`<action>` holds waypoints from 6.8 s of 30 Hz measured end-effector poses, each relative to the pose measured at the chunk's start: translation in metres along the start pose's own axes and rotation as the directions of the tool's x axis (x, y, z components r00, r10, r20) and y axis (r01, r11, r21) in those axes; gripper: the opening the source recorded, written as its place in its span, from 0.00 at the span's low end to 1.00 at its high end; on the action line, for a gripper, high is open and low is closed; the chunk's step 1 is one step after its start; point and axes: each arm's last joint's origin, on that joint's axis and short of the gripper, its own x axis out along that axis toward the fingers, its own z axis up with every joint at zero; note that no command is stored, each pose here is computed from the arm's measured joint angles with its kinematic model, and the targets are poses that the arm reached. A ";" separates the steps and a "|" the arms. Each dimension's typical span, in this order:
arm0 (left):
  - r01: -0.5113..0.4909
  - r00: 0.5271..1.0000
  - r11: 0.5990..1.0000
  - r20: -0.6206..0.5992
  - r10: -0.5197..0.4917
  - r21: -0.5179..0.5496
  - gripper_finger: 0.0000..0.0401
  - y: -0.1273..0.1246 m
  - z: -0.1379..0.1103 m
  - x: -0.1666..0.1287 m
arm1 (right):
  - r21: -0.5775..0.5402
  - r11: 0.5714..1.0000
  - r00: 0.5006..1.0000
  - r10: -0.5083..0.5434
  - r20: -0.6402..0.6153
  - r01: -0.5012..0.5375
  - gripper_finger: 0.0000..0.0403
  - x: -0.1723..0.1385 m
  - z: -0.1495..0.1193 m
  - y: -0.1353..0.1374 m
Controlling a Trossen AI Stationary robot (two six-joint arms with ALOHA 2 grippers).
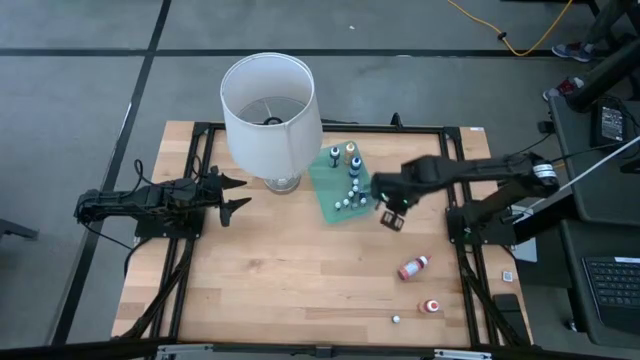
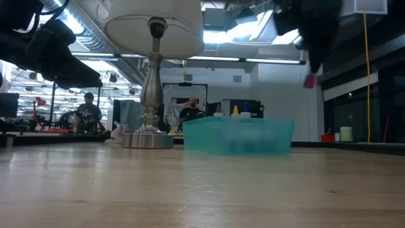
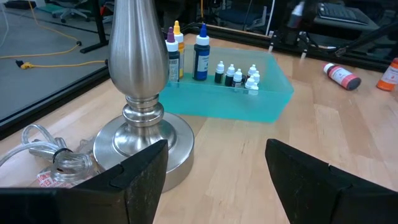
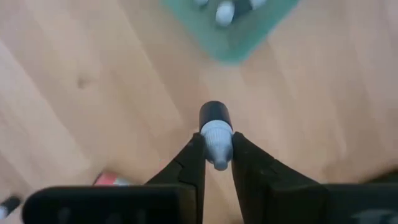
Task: Pick & Place food coloring
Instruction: Put the small red food coloring bottle into the green bin, then put the small green food coloring bottle into the green bin
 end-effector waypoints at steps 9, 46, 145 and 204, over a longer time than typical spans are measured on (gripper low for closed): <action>0.000 1.000 1.000 0.000 0.000 0.000 0.67 0.000 0.000 0.000 | -0.080 0.997 0.999 -0.004 0.047 0.008 0.16 0.039 0.050 -0.029; 0.000 1.000 1.000 0.000 0.000 0.000 0.67 0.000 0.000 0.000 | -0.148 0.986 0.997 0.065 -0.042 -0.071 0.26 0.131 0.094 -0.032; 0.000 1.000 1.000 0.000 0.000 0.000 0.67 0.000 0.000 0.000 | -0.529 0.820 0.976 0.189 -0.110 -0.219 0.41 0.101 -0.150 0.235; 0.000 1.000 1.000 0.001 0.000 0.000 0.66 0.000 0.000 0.000 | -0.469 0.883 0.982 0.107 0.158 -0.021 0.13 0.076 0.146 0.055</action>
